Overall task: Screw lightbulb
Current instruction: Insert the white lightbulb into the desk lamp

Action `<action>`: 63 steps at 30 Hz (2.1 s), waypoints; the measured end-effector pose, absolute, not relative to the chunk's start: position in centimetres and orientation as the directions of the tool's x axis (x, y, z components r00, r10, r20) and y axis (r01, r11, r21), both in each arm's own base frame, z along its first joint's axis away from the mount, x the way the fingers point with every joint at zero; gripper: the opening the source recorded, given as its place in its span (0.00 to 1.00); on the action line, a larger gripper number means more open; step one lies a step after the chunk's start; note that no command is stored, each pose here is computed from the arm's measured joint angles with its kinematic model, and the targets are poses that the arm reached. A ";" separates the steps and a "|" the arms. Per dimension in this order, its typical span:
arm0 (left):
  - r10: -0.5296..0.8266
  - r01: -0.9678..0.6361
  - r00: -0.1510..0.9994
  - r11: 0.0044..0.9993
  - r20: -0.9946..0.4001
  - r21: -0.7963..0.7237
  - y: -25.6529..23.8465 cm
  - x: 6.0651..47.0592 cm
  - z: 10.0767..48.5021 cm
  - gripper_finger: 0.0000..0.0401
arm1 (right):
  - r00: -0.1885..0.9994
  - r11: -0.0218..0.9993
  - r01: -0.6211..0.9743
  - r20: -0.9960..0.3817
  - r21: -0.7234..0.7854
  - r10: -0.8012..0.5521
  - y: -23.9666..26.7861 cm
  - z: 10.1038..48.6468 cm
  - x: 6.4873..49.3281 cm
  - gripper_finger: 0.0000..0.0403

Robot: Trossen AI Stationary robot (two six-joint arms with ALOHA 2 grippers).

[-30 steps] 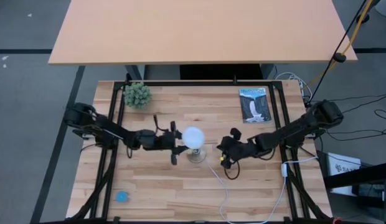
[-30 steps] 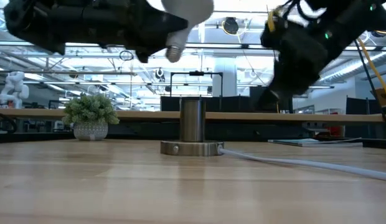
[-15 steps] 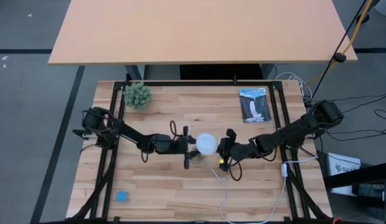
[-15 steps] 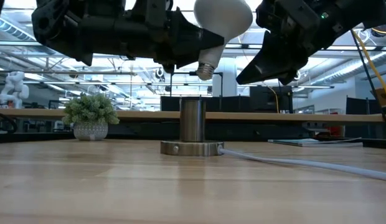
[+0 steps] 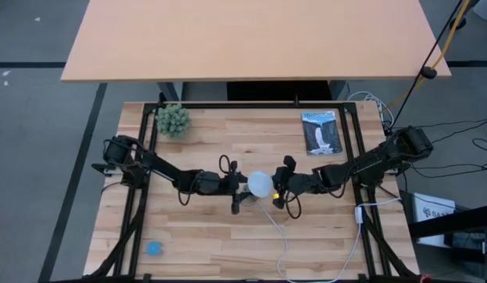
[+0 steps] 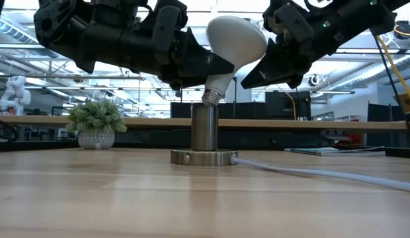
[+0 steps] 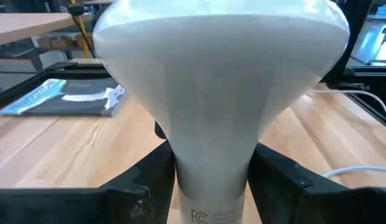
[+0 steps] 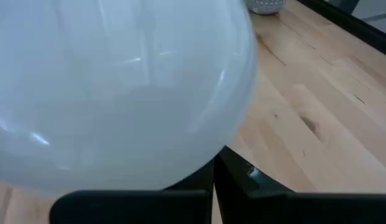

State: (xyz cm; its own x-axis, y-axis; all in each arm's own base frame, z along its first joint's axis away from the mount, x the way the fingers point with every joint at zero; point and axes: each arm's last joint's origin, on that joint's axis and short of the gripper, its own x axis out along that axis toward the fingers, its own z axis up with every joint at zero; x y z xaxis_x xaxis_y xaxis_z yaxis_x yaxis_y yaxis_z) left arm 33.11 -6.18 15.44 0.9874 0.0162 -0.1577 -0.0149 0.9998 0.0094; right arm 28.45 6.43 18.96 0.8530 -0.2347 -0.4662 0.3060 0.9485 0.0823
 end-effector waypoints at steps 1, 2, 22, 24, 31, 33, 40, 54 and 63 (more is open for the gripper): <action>0.018 -0.017 0.986 1.000 -0.164 0.009 -6.2 33.1 15.4 0.45 | 0.854 0.949 0.303 -0.464 0.082 -0.233 6.5 19.0 28.5 0.00; 0.019 -0.017 0.986 1.000 -0.166 0.011 -6.2 33.1 15.4 0.45 | 0.856 0.951 0.300 -0.462 0.080 -0.231 6.5 19.0 28.5 0.00; 0.052 -0.047 0.973 0.998 -0.225 0.030 -5.4 33.1 14.8 0.45 | 0.875 0.956 0.272 -0.441 0.105 -0.201 6.6 19.2 28.7 0.00; 0.052 -0.046 0.973 0.998 -0.225 0.030 -5.4 33.1 14.8 0.45 | 0.877 0.956 0.272 -0.437 0.108 -0.200 6.6 19.2 28.7 0.00; 0.052 -0.046 0.973 0.998 -0.224 0.030 -5.4 33.1 14.8 0.45 | 0.878 0.958 0.268 -0.435 0.099 -0.200 6.6 19.3 28.7 0.00; 0.052 -0.046 0.973 0.998 -0.225 0.031 -5.4 33.1 14.8 0.45 | 0.878 0.958 0.268 -0.435 0.099 -0.200 6.6 19.3 28.7 0.00; 0.051 -0.046 0.973 0.999 -0.224 0.030 -5.4 33.1 14.8 0.45 | 0.880 0.958 0.267 -0.430 0.103 -0.200 6.6 19.3 28.7 0.00; 0.051 -0.046 0.973 0.999 -0.225 0.027 -5.4 33.1 14.8 0.48 | 0.881 0.954 0.275 -0.429 0.120 -0.200 6.6 19.3 28.7 0.00; 0.047 -0.051 0.973 0.999 -0.226 -0.013 -5.4 33.1 14.8 0.61 | 0.881 0.949 0.284 -0.427 0.134 -0.203 6.6 19.4 28.8 0.00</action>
State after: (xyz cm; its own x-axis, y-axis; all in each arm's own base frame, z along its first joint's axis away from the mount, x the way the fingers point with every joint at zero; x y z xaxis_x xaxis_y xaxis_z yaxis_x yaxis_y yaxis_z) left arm 33.09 -5.43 14.76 0.9730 0.0467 -0.2261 -0.0510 0.9986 -0.0131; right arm 28.76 6.58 19.36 0.8812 -0.2032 -0.4268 0.2840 0.9494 0.1344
